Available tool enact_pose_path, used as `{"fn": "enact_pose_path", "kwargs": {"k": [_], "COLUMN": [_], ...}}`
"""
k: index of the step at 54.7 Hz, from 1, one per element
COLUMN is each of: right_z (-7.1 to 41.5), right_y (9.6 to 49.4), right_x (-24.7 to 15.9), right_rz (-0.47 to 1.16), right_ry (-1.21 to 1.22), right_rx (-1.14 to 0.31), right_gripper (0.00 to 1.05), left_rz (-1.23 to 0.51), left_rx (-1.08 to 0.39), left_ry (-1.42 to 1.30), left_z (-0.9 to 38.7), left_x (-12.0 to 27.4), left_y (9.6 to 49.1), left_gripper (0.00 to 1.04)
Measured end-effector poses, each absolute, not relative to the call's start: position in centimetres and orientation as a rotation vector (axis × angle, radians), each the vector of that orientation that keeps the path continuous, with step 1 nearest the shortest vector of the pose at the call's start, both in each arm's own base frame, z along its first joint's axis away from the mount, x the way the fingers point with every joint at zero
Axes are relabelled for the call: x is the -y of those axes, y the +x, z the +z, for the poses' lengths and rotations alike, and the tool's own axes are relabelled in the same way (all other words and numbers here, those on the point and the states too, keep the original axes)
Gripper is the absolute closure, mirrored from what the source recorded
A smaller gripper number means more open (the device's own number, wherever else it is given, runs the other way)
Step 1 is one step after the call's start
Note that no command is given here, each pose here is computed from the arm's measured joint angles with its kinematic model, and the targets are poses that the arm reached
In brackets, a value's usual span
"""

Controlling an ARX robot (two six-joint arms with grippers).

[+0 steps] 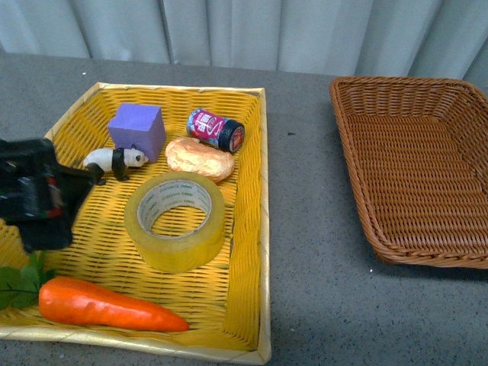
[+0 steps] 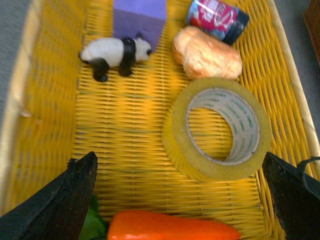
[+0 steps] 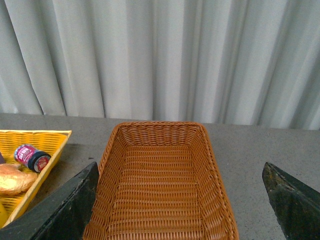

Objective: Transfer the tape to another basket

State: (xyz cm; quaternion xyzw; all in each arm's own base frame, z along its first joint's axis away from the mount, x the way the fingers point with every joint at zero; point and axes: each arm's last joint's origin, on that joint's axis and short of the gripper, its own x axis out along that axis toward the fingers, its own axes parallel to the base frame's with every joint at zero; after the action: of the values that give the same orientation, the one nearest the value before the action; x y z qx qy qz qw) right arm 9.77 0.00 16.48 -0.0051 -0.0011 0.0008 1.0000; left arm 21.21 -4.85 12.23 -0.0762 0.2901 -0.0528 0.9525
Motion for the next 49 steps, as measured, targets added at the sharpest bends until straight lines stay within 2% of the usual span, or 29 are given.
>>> {"fn": "enact_pose_path", "kwargs": {"k": [10,21,49], "right_z": [16.5,16.5,16.5], "right_y": [9.8,9.8,9.8], "right_x": [0.0,0.0,0.0], "right_rz": [0.002,0.002,0.002], "right_ry": [-0.010,-0.010,-0.010], "right_rx": [0.002,0.002,0.002], "right_gripper": [0.09,0.09,0.09], "left_rz": [-0.155,-0.206,-0.119], "left_rx": [-0.698,-0.740,-0.791], "left_ry": [-0.136,-0.130,-0.047], "left_z": [10.2,8.9,6.6], "left_x": [6.2,7.4,7.8], "left_y": [23.6,25.0,28.3], "left_gripper": [0.07,0.07,0.07]}}
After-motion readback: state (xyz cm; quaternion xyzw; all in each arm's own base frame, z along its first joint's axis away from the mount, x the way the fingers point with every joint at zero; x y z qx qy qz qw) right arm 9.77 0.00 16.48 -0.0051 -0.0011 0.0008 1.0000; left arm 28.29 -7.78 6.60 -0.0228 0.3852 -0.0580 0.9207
